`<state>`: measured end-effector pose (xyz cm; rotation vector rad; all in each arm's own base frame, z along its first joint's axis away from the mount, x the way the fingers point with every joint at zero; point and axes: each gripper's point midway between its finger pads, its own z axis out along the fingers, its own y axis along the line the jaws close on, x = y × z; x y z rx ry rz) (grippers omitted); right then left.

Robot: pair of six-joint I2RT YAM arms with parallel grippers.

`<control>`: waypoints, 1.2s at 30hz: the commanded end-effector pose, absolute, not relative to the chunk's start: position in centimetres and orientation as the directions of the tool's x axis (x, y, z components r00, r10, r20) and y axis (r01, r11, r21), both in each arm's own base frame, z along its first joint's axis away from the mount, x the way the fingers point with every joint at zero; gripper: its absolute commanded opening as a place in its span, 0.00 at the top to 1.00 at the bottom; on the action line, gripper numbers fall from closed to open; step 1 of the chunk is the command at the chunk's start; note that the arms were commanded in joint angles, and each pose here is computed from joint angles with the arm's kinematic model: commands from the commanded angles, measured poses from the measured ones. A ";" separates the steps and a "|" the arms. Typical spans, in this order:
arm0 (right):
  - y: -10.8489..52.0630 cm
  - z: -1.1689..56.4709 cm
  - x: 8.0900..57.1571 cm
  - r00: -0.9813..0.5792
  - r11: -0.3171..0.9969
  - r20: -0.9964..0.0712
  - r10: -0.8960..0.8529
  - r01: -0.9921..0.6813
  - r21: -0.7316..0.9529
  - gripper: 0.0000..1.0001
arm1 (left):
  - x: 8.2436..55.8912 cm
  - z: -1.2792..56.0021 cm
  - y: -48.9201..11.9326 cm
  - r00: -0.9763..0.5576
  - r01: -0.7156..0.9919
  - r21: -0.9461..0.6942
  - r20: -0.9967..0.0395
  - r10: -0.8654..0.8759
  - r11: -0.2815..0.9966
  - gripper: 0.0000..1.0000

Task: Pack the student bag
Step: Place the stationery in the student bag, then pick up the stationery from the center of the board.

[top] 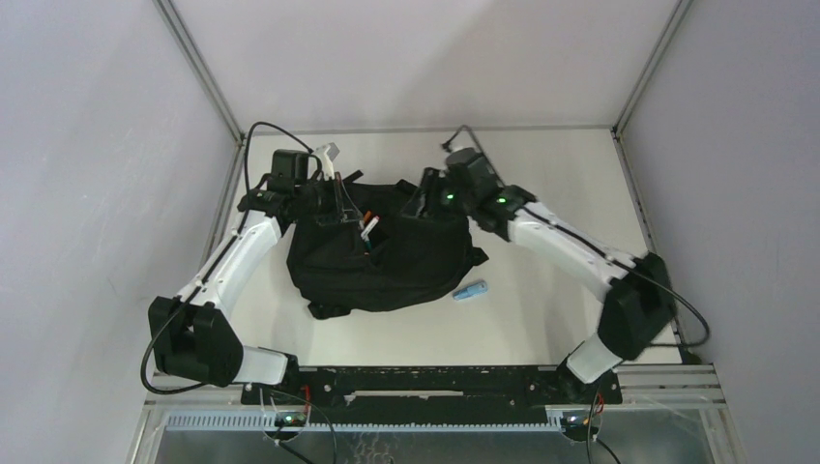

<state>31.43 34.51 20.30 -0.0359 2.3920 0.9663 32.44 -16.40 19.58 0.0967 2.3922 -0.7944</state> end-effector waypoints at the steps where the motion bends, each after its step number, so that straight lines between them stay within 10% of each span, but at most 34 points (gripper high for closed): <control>1: 27.4 21.0 32.4 -0.759 0.834 -0.602 0.248 -0.149 0.531 0.48 | 32.5 22.0 -17.2 -0.751 0.337 -0.527 -0.650 -0.114 0.781 1.00; 12: 14.9 9.8 26.2 -0.760 0.931 -0.539 0.363 0.282 0.230 0.34 | 32.8 22.0 -17.2 -0.751 0.331 -0.528 -0.649 -0.120 0.782 1.00; 36: 17.8 1.3 23.2 -0.752 0.831 -0.361 0.551 0.536 0.150 0.53 | 32.5 21.3 -17.0 -0.765 0.314 -0.526 -0.634 -0.118 0.791 1.00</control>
